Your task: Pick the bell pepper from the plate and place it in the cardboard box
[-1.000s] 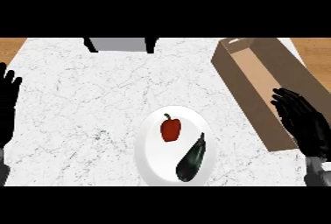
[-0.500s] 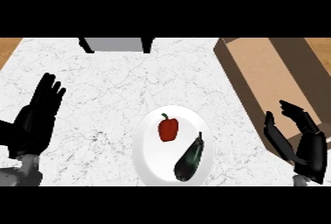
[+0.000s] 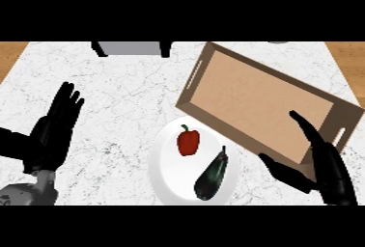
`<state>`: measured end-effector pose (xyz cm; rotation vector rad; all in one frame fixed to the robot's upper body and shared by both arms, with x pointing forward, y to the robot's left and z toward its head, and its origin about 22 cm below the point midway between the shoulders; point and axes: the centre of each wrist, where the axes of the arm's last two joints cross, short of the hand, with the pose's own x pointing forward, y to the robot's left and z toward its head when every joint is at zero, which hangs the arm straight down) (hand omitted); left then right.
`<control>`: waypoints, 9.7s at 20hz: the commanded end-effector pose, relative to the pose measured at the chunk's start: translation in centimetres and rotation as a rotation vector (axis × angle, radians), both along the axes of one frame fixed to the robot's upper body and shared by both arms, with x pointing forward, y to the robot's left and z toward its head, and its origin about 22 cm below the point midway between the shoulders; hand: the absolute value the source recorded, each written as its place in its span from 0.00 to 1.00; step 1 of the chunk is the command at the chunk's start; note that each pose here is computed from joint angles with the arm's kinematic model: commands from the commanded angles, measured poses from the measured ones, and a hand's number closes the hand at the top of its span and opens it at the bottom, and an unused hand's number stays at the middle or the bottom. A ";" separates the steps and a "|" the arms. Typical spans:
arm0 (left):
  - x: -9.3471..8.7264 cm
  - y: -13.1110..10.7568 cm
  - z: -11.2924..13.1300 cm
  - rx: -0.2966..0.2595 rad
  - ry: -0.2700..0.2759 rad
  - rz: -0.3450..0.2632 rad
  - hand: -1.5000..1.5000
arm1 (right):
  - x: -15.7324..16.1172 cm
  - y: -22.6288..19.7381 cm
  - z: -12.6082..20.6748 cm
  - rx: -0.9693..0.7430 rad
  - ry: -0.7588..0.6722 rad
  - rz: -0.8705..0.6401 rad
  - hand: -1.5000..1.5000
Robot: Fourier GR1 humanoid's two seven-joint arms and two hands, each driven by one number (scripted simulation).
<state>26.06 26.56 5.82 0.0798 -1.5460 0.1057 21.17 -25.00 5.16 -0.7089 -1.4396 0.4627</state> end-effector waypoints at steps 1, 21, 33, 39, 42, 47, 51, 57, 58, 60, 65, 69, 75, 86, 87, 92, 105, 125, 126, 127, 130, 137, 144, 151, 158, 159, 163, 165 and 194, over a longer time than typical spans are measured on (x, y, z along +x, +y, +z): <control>-0.1 -0.4 0.3 0.001 0.011 -0.018 0.50 | -1.0 1.8 2.4 -0.105 0.246 0.096 0.00; -0.5 -0.4 0.2 -0.008 0.007 -0.019 0.50 | 3.7 16.4 7.4 -0.032 0.385 0.084 0.00; 0.0 0.1 0.5 -0.011 -0.004 0.000 0.50 | 4.9 18.2 5.0 -0.012 0.379 0.063 0.00; 1.1 -0.6 -1.6 -0.032 -0.008 -0.021 0.50 | 5.3 18.8 2.8 -0.012 0.411 0.074 0.00; 0.1 -1.3 0.4 -0.018 0.006 -0.018 0.50 | 6.1 17.6 5.3 -0.004 0.404 0.094 0.00; 1.9 0.8 0.6 -0.012 0.002 0.007 0.50 | 6.4 18.4 1.6 -0.023 0.408 0.068 0.00; -1.2 -0.6 0.1 -0.023 0.023 -0.017 0.50 | 6.4 20.5 1.4 -0.063 0.426 0.040 0.00; -0.1 -0.5 -0.2 -0.017 0.002 0.008 0.50 | 6.6 19.0 0.3 -0.051 0.449 0.055 0.00; -1.6 0.3 -0.4 -0.002 0.003 -0.007 0.50 | 7.1 18.1 -0.3 -0.064 0.455 0.064 0.00; 0.1 -2.3 -1.0 0.003 -0.013 -0.001 0.50 | 6.5 20.1 -1.3 -0.079 0.459 0.062 0.00; 0.2 -1.2 0.1 -0.007 -0.003 0.002 0.50 | 7.7 18.1 -2.2 -0.050 0.448 0.063 0.00; 1.4 -0.5 -0.1 -0.012 0.004 -0.013 0.50 | 7.9 19.6 -1.8 -0.050 0.465 0.073 0.00; -0.1 -0.1 0.1 -0.015 -0.006 -0.028 0.50 | 8.1 21.2 -2.3 -0.061 0.487 0.069 0.00; 1.1 -0.1 -1.9 -0.009 0.005 -0.016 0.50 | 5.1 21.4 -3.2 -0.068 0.464 0.086 0.00; 2.1 -1.2 -0.9 0.008 0.014 -0.009 0.50 | 8.5 19.5 -5.7 -0.098 0.457 0.085 1.00; 0.4 -2.0 0.6 -0.005 0.010 -0.011 0.50 | 6.9 20.2 -6.3 -0.200 0.398 0.134 1.00; 1.1 -0.8 -0.6 -0.012 0.022 -0.011 0.50 | -7.1 27.4 -4.4 -0.598 0.018 1.138 1.00; -0.3 0.6 -1.0 -0.009 0.011 0.032 0.50 | -10.5 22.1 9.2 -0.274 -0.406 0.841 1.00; -0.7 -0.3 -1.1 -0.003 0.004 0.021 0.50 | -10.7 22.3 9.9 -0.250 -0.403 0.794 1.00; -0.2 -0.2 -0.9 -0.004 0.013 0.036 0.50 | -10.0 20.6 10.7 -0.269 -0.441 0.761 1.00; -0.2 -0.5 0.0 0.004 0.014 0.015 0.50 | -9.8 18.3 13.9 -0.258 -0.429 0.662 1.00; -0.3 -1.3 -0.7 -0.002 -0.003 -0.005 0.50 | -5.9 11.9 16.6 -0.297 -0.352 0.572 1.00; 0.6 -0.9 -0.2 -0.010 -0.007 -0.002 0.50 | 1.9 10.4 17.8 -0.343 -0.380 0.423 1.00; -0.5 -0.3 -0.4 -0.014 0.007 -0.004 0.50 | 7.9 10.0 14.9 -0.483 -0.377 0.397 1.00; 0.4 -0.8 0.5 0.012 -0.006 0.001 0.50 | 12.5 9.7 10.8 -0.710 -0.223 0.417 1.00; 1.1 -0.9 0.4 -0.001 -0.009 -0.013 0.50 | 13.1 7.0 9.4 -0.748 -0.160 0.440 1.00; -0.6 -0.9 -0.9 -0.009 -0.008 -0.036 0.50 | 16.0 5.6 7.2 -0.842 0.088 0.419 0.00; 1.6 -0.4 -0.1 -0.015 -0.008 -0.033 0.50 | 17.2 7.4 6.9 -0.782 0.107 0.487 0.00; 1.2 0.4 0.2 -0.013 0.000 -0.010 0.50 | 18.8 -8.0 9.1 0.538 -0.379 0.318 0.00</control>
